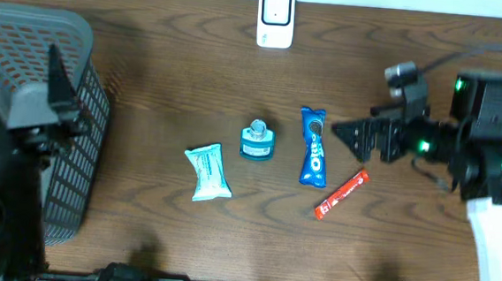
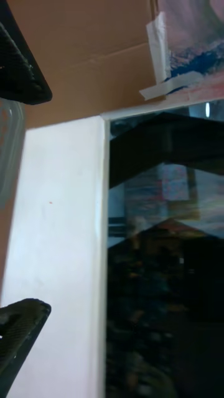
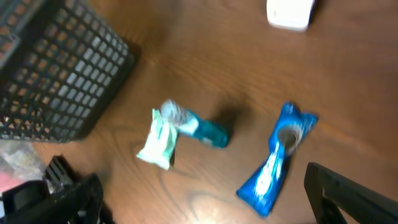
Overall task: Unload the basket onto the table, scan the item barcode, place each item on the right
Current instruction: 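Reach the right gripper to the teal mouthwash bottle and grasp it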
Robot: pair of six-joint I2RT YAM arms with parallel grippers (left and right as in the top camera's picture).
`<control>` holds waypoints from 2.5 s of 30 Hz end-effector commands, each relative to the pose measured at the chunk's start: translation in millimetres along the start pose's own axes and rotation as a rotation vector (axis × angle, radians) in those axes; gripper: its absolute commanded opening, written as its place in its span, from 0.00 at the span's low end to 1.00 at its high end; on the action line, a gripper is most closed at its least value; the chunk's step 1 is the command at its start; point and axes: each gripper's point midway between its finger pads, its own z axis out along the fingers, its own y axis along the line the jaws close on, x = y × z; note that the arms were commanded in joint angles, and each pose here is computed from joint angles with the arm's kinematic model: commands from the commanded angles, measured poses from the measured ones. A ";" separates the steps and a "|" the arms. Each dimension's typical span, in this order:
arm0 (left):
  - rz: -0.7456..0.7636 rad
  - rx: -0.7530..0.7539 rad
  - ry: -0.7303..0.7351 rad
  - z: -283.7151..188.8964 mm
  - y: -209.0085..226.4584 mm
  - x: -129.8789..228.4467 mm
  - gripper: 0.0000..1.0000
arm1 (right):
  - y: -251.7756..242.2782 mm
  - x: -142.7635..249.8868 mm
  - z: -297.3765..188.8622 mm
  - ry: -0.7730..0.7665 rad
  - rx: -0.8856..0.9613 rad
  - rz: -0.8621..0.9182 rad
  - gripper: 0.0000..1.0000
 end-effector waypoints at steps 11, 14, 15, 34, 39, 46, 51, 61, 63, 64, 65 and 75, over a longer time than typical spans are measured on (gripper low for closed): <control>-0.138 0.004 -0.151 -65.1 28.4 -29.2 1.00 | 26.7 11.8 48.2 0.155 -0.012 -0.327 0.99; -0.150 -0.036 -0.209 -85.5 40.7 -29.4 1.00 | 42.8 25.7 62.0 0.222 -0.005 -0.474 0.99; -0.151 -0.050 -0.223 -91.6 44.2 -27.9 1.00 | 48.6 28.8 67.3 0.235 -0.014 -0.515 0.99; -0.135 -0.056 -0.435 -150.8 44.5 4.2 1.00 | 32.2 58.8 173.9 0.417 0.019 -0.658 0.99; -0.135 -0.056 -0.439 -147.9 43.7 7.8 1.00 | 38.6 65.3 186.0 0.434 0.014 -0.699 0.99; -0.135 -0.056 -0.439 -148.0 43.8 7.8 1.00 | 30.3 75.3 205.7 0.470 0.014 -0.710 0.99; -0.135 -0.056 -0.439 -148.0 43.8 7.8 1.00 | 18.3 93.9 226.8 0.540 0.031 -0.722 0.99; -0.137 -0.057 -0.452 -153.3 44.8 6.5 1.00 | 8.6 112.8 248.6 0.600 0.049 -0.743 0.83; -0.138 -0.057 -0.457 -154.9 45.2 6.1 1.00 | 7.5 114.3 250.1 0.604 0.049 -0.742 0.69; -0.139 -0.057 -0.461 -156.7 45.5 5.7 1.00 | 6.3 116.4 251.7 0.611 0.049 -0.739 0.64; -0.140 -0.058 -0.466 -158.6 45.9 5.3 1.00 | 5.7 117.7 252.1 0.616 0.048 -0.738 0.59; -0.151 -0.060 -0.520 -177.0 49.6 -0.2 1.00 | 3.4 128.3 258.5 0.644 0.035 -0.704 0.20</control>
